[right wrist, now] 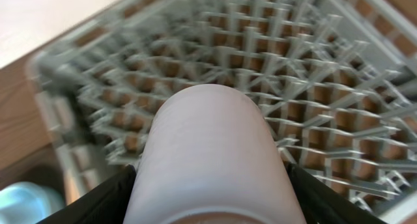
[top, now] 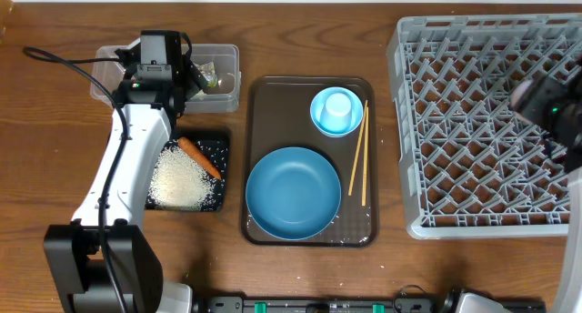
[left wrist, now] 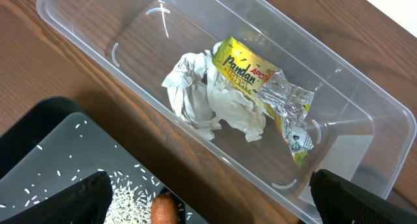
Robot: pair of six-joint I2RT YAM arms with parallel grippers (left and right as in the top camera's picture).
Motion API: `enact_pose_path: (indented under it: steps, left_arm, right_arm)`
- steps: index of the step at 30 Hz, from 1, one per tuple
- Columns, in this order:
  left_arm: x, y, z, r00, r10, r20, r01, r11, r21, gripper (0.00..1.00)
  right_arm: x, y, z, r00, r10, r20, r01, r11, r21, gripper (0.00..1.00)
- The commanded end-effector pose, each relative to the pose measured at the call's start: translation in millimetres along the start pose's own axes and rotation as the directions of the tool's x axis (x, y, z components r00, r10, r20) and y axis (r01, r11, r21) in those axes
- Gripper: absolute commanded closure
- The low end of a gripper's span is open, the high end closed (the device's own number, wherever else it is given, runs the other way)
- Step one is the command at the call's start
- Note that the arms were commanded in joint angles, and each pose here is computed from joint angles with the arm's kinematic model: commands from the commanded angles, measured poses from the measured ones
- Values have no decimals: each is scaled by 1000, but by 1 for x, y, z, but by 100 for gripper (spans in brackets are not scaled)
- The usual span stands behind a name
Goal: Sort waste into correct bins and load items into the dishwasher rack
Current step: 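Carry the pink cup right and set it in the gray rack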
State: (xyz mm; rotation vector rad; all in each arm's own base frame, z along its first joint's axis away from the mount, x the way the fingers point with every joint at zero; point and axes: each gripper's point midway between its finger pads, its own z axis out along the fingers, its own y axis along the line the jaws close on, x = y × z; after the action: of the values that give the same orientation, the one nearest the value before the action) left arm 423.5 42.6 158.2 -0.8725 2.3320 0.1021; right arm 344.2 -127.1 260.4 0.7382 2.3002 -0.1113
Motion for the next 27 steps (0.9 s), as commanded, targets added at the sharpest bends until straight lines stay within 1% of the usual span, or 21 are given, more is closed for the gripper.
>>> enact_pose_path:
  steps: [1,5,7,13,18,20,25,27]
  left_arm:
    - [1,1,3,1000,8,-4,-8,1000,-9,1]
    - [1,1,3,1000,8,-4,-8,1000,-9,1]
    - [1,1,3,1000,8,-4,-8,1000,-9,1]
    - [1,1,3,1000,8,-4,-8,1000,-9,1]
    - [1,1,3,1000,8,-4,-8,1000,-9,1]
    - [1,1,3,1000,8,-4,-8,1000,-9,1]
    - [1,1,3,1000,8,-4,-8,1000,-9,1]
    - [1,1,3,1000,8,-4,-8,1000,-9,1]
  right_arm:
    - [-7,-25,15,1000,21,-5,-21,997,72,32]
    - [-9,-63,40,997,79,-27,-72,981,181,31]
    - [-7,-79,50,993,110,-44,-98,973,210,31]
    - [8,-109,83,970,206,-129,-177,962,208,30]
    - [26,-111,108,950,226,-214,-187,964,189,28]
    - [30,-105,114,946,215,-241,-181,971,156,27]
    - [30,-95,113,944,212,-253,-190,976,108,25]
    - [27,-84,108,946,206,-250,-198,979,56,25]
